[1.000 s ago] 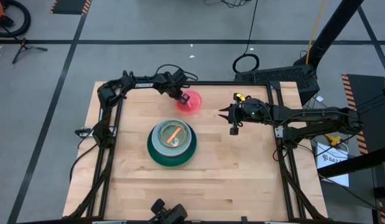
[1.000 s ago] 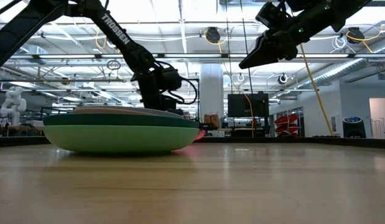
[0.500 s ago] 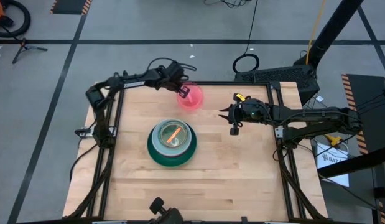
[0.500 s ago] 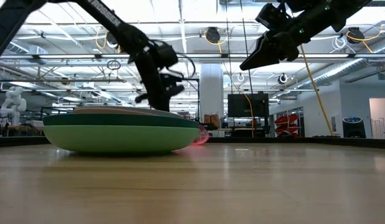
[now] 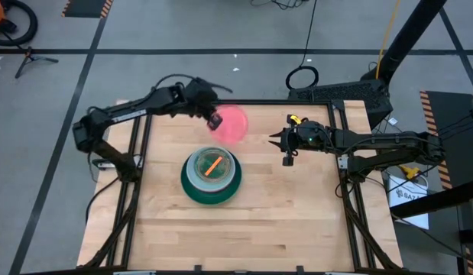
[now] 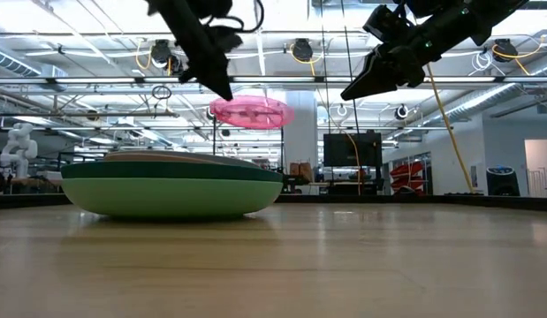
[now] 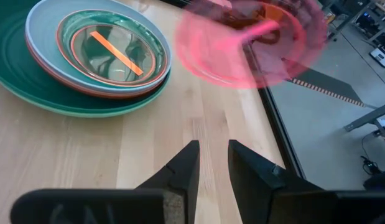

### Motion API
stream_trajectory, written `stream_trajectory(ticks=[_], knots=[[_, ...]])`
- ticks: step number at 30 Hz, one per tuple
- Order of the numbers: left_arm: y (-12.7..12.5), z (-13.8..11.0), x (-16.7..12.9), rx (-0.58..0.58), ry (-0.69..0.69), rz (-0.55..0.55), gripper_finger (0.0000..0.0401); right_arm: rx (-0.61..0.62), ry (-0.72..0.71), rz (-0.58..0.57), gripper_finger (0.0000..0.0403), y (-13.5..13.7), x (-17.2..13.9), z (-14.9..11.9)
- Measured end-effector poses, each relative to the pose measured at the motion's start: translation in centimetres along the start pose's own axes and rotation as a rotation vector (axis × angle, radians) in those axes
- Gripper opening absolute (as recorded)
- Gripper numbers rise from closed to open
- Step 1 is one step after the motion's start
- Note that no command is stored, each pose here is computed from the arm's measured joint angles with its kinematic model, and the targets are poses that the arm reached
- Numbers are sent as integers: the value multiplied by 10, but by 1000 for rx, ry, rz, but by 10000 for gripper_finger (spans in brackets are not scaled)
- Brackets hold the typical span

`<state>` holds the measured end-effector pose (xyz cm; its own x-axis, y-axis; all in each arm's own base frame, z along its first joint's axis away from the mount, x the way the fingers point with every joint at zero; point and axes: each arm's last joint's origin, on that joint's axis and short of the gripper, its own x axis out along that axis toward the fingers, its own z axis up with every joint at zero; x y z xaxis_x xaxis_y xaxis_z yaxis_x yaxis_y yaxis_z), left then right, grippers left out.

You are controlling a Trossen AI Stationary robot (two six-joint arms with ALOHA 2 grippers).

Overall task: Stack plastic plates
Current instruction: Stack the light pink plate on top of the light orange plate

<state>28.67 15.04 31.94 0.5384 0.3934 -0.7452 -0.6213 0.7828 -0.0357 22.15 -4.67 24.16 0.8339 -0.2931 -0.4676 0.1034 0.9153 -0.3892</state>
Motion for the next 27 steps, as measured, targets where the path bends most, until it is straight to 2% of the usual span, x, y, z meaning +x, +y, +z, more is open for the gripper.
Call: stream_trajectory(ticks=[3, 8, 12, 14, 19, 27], knots=[[-19, -14, -15, 39, 90, -29, 3, 1, 0, 0, 77, 0, 0, 0], [-53, -44, -23, 129, 293, -55, 3, 7, -4, -2, 77, 0, 0, 0], [-77, -58, -25, 173, 354, -78, 3, 8, -4, -1, 77, 0, 0, 0], [-88, -60, -25, 181, 340, -95, 3, 8, -4, -2, 77, 0, 0, 0], [-101, -67, -23, 205, 339, -52, 3, 15, -4, -2, 77, 0, 0, 0], [-104, -73, -11, 203, 389, -7, 3, 17, -5, -2, 77, 0, 0, 0]])
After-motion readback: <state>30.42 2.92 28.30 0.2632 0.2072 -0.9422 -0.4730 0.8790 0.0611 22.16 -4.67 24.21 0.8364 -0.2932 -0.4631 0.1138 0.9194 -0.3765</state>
